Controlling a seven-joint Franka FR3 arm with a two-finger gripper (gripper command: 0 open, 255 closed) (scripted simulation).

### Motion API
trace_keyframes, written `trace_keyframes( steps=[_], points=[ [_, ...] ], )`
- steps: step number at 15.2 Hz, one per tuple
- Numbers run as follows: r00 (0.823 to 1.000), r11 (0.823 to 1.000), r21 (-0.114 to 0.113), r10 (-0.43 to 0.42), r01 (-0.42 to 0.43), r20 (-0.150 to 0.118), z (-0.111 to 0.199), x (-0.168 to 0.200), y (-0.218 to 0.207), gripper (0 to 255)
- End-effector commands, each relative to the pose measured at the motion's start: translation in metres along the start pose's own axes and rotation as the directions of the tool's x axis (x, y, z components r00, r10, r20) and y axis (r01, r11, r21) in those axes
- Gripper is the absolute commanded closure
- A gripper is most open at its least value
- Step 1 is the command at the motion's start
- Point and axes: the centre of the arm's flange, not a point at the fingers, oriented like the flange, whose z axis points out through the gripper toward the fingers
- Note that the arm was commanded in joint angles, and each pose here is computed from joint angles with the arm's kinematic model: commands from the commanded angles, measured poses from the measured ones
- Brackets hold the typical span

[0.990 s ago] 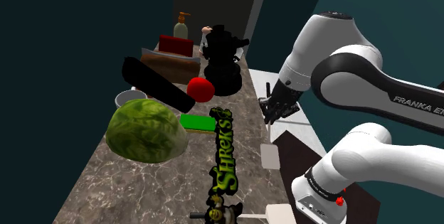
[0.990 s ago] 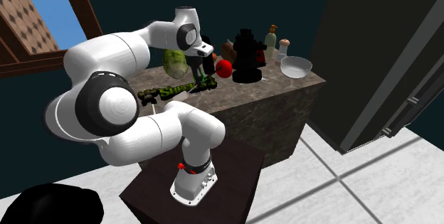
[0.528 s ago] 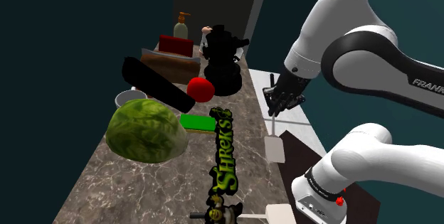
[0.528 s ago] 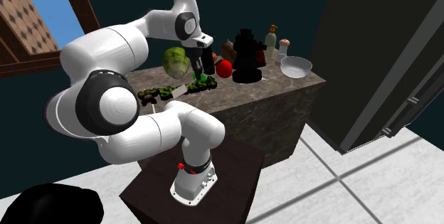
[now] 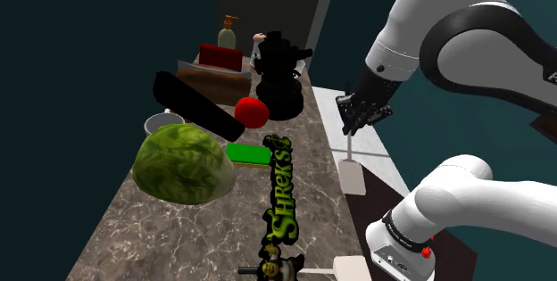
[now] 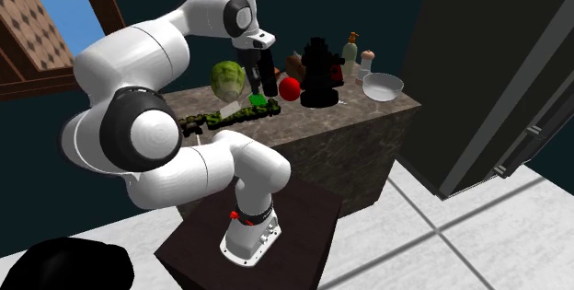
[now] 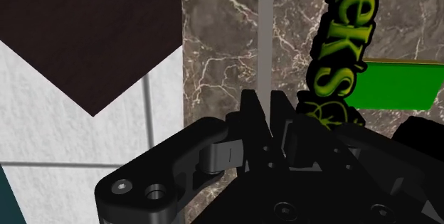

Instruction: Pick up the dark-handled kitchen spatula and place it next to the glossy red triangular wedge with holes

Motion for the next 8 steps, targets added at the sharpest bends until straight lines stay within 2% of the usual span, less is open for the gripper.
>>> trace_keyframes(
  steps=[1, 8],
  points=[
    [1.000, 1.000, 0.000, 0.000, 0.000, 0.000, -0.012, 0.001, 0.000, 255],
    [1.000, 1.000, 0.000, 0.000, 0.000, 0.000, -0.006, 0.092, -0.014, 255]
  ],
)
